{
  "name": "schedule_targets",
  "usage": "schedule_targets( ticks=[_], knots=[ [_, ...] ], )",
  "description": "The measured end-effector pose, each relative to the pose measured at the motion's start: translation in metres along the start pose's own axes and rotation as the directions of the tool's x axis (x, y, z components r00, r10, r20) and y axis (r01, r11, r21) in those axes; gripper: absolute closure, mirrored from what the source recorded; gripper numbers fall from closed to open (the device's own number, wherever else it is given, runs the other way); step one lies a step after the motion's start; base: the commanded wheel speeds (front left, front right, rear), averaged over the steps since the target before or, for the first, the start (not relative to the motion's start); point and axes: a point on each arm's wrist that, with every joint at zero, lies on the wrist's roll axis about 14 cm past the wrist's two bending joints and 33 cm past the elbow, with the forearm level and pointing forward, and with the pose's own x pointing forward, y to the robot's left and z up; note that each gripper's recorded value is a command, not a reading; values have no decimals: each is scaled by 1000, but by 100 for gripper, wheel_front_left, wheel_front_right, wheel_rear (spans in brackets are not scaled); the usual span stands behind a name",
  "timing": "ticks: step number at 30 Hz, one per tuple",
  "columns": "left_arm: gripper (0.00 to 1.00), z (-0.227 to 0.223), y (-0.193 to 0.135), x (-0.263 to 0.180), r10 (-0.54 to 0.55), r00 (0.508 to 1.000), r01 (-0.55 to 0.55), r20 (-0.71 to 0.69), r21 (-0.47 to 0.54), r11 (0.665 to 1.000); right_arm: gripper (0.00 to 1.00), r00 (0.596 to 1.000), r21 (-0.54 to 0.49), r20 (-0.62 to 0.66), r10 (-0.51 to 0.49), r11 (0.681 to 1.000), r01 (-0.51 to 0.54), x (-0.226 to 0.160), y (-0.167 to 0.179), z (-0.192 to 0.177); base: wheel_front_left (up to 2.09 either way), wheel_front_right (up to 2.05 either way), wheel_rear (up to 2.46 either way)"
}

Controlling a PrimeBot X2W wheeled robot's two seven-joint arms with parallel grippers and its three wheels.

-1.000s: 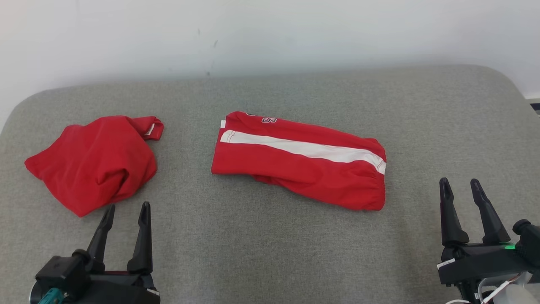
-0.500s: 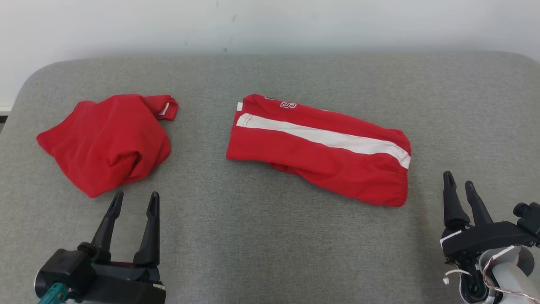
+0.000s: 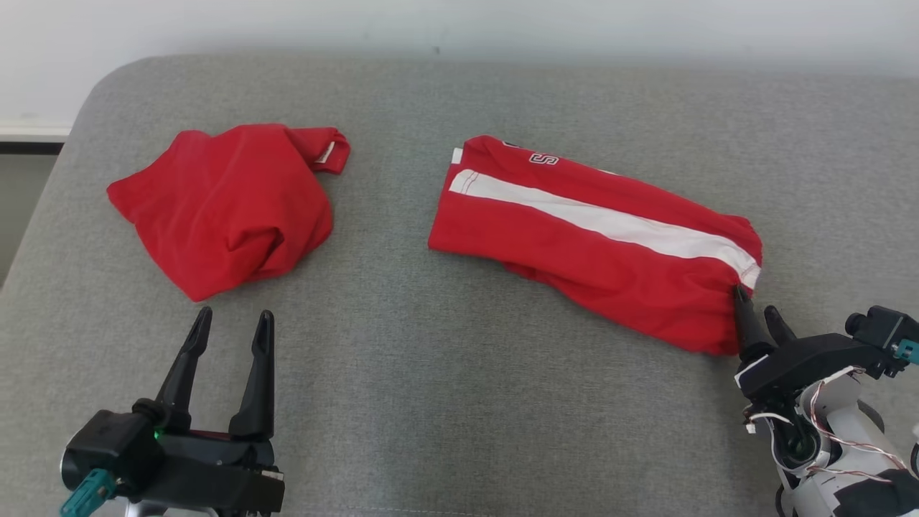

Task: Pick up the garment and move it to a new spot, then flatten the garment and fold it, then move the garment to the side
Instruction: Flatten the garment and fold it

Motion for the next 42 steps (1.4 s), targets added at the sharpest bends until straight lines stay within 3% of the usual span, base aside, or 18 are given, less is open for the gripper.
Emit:
schedule_targets(
  ticks=[9,16,32,34,35,42],
  knots=[
    [0,-1,15,-6,36,999,-36,-5,10,999,0,992,35,-119,-41,998,45,19,-2,-22,0,0,0],
    [0,-2,22,-7,56,998,-56,-7,15,998,0,987,84,-159,-8,996,21,34,16,-27,0,0,0],
    [0,-3,26,-5,58,998,-58,-3,26,998,0,971,152,-228,-68,983,104,55,19,-31,0,0,0],
    [0,-4,28,-6,65,998,-65,-5,28,997,72,970,151,-233,-67,983,104,58,21,-30,0,0,0],
    [0,-4,28,-6,67,998,-67,-6,28,997,100,970,151,-234,-66,983,103,59,22,-30,0,0,0],
    [0,-3,32,-7,81,997,-81,0,28,996,100,971,148,-234,-46,986,82,58,29,-30,0,0,0]
  ],
)
